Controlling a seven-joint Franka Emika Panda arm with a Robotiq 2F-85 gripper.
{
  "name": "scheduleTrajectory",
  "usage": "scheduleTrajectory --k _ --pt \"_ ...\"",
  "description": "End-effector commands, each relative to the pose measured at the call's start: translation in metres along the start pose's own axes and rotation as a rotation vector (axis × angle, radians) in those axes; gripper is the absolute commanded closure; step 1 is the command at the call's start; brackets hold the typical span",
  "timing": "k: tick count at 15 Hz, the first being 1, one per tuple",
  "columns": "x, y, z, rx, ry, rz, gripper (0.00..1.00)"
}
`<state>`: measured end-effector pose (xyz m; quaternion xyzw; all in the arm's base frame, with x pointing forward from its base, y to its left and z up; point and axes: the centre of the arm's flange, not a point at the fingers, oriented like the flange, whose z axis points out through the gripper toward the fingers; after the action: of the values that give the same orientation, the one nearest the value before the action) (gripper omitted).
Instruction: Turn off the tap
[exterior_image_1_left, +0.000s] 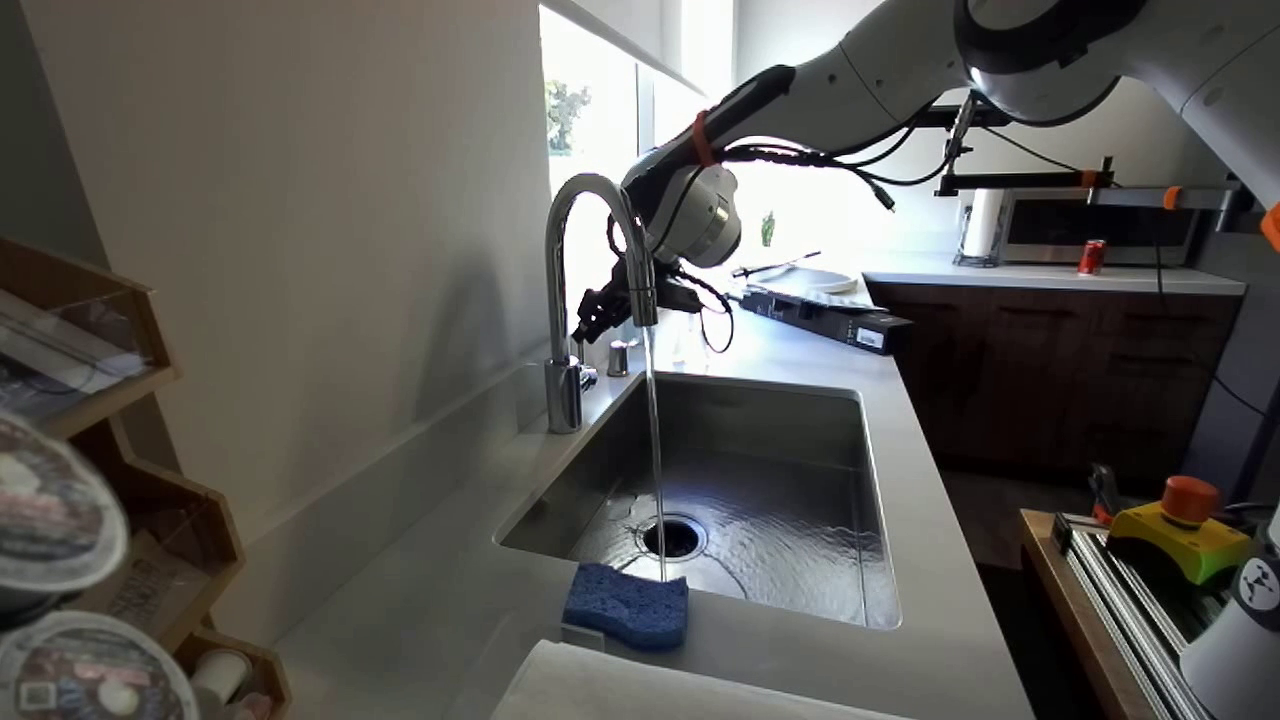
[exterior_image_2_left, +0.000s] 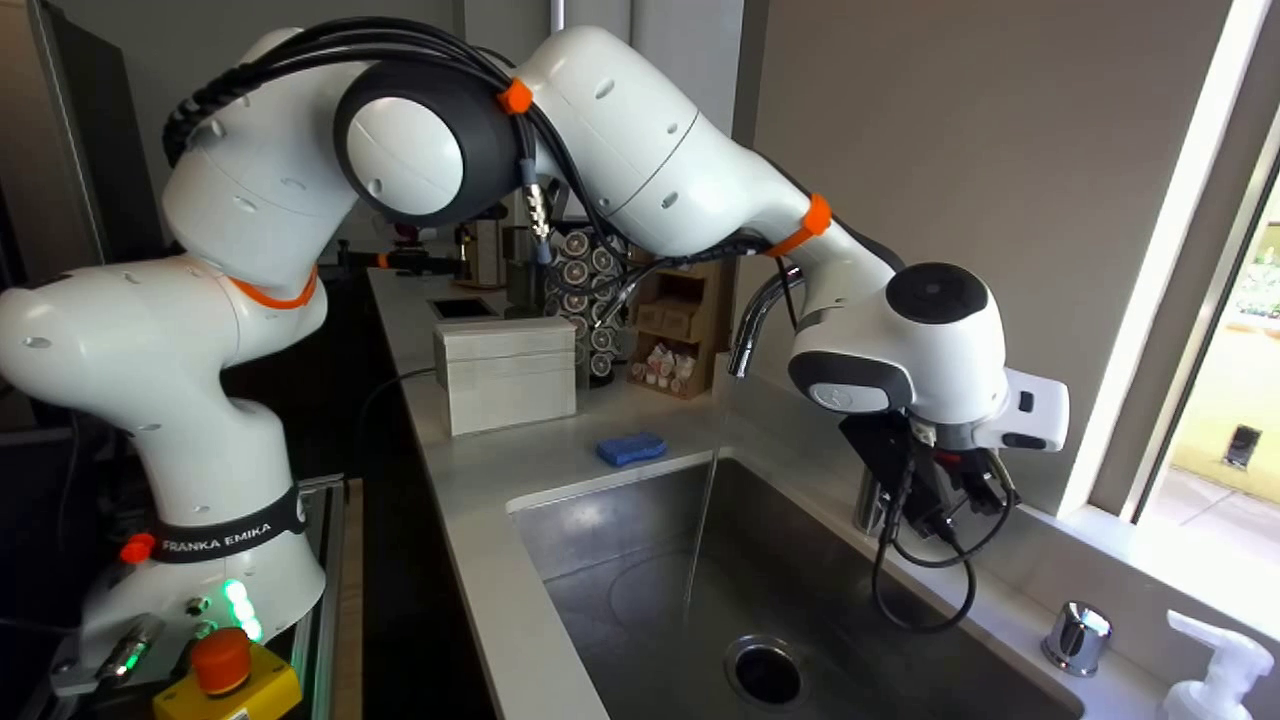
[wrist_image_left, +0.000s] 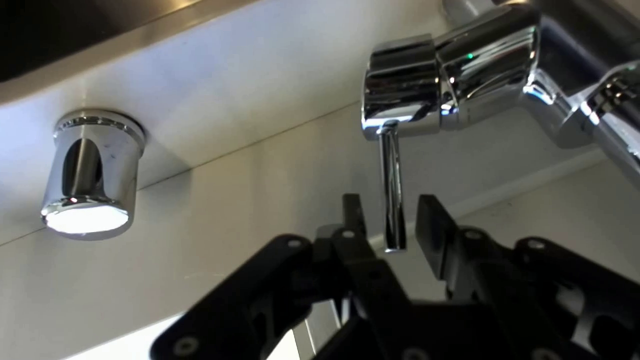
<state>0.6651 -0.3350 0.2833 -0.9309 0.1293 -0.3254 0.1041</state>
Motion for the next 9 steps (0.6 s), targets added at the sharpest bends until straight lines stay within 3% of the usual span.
scheduleTrajectory --k 1,2,9 --pt "-0.001 0.004 0.005 0.025 0.031 -0.002 0.96" --pt "-0.001 0.003 0.004 0.03 0.031 -0.005 1.0" --pt "-0.004 -0.002 -0.015 0.091 0.055 -0.065 0.97"
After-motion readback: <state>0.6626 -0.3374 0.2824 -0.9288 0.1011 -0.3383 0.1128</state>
